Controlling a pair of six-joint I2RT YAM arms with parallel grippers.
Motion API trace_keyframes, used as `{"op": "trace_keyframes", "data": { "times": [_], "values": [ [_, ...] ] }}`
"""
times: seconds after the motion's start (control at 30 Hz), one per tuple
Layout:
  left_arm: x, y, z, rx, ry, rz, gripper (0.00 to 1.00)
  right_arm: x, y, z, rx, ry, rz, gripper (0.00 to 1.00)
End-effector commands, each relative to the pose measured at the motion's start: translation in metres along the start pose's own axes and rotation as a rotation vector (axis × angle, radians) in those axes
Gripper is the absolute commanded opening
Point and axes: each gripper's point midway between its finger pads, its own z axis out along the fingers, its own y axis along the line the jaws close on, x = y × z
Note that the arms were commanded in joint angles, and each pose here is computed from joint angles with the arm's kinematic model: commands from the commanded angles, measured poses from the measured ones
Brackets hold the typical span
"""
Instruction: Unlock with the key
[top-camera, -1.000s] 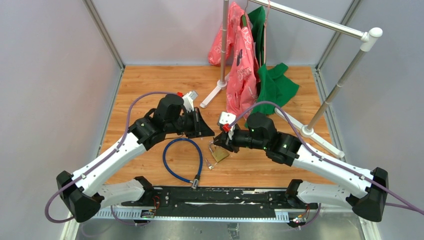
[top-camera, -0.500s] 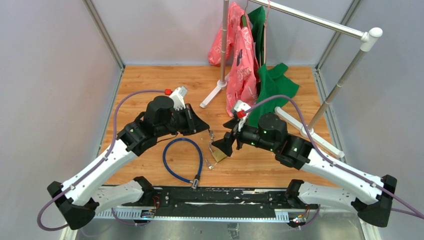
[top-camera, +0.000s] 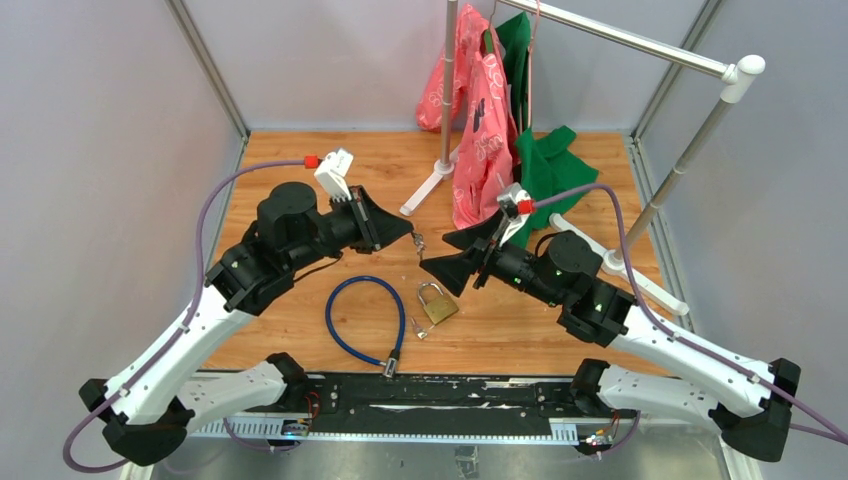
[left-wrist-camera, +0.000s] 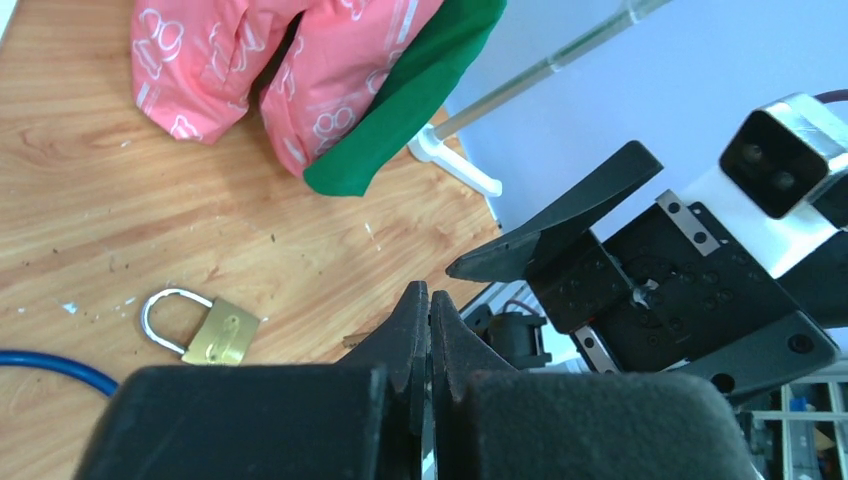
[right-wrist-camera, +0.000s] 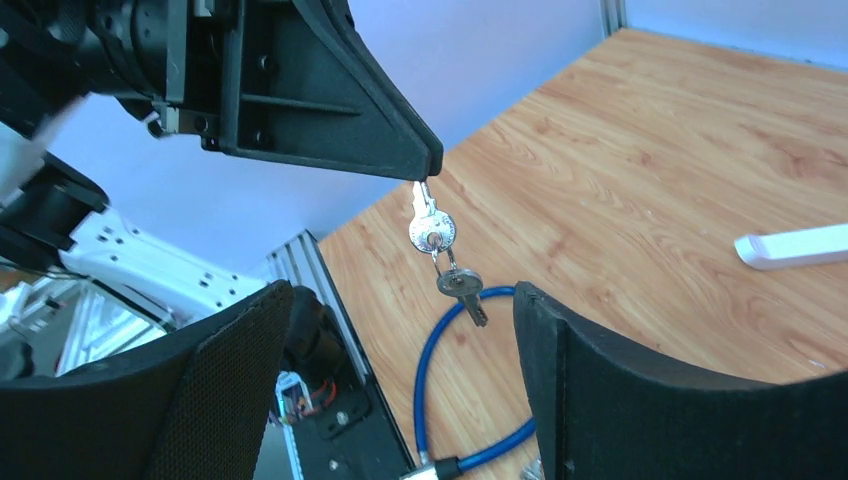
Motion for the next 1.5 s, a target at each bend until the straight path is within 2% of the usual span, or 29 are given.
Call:
{"op": "trace_keyframes", "data": {
  "times": [0.0,0.2,0.37,0.7,1.0,1.37,1.47],
  "values": [
    [-0.026,-0.026,-0.014,0.08,-0.101,0.027,0.0,-0.029,0.014,0.003,-0.05,-0.147,0.071,0.82],
    [-0.047,-0.05,-0.029,0.15,-0.166,0.022,0.0,-0.055,0.029,0.011,-0.12,-0.247,0.122,0.76],
    [-0.058,-0.064,-0.039,0.186,-0.192,0.024,0.0,-0.071,0.043,0.019,-0.178,-0.272,0.151,0.74],
    [-0.068,-0.077,-0.051,0.22,-0.227,0.028,0.0,-0.101,0.06,0.016,-0.261,-0.38,0.154,0.69],
    [-0.072,-0.083,-0.053,0.251,-0.244,0.027,0.0,-0.115,0.068,0.022,-0.284,-0.394,0.132,0.59],
    [-0.074,-0.086,-0.057,0.265,-0.258,0.03,0.0,-0.111,0.068,0.028,-0.288,-0.381,0.132,0.57],
    [-0.074,-0.085,-0.056,0.265,-0.26,0.029,0.0,-0.109,0.075,0.031,-0.325,-0.361,0.128,0.53]
  ]
}}
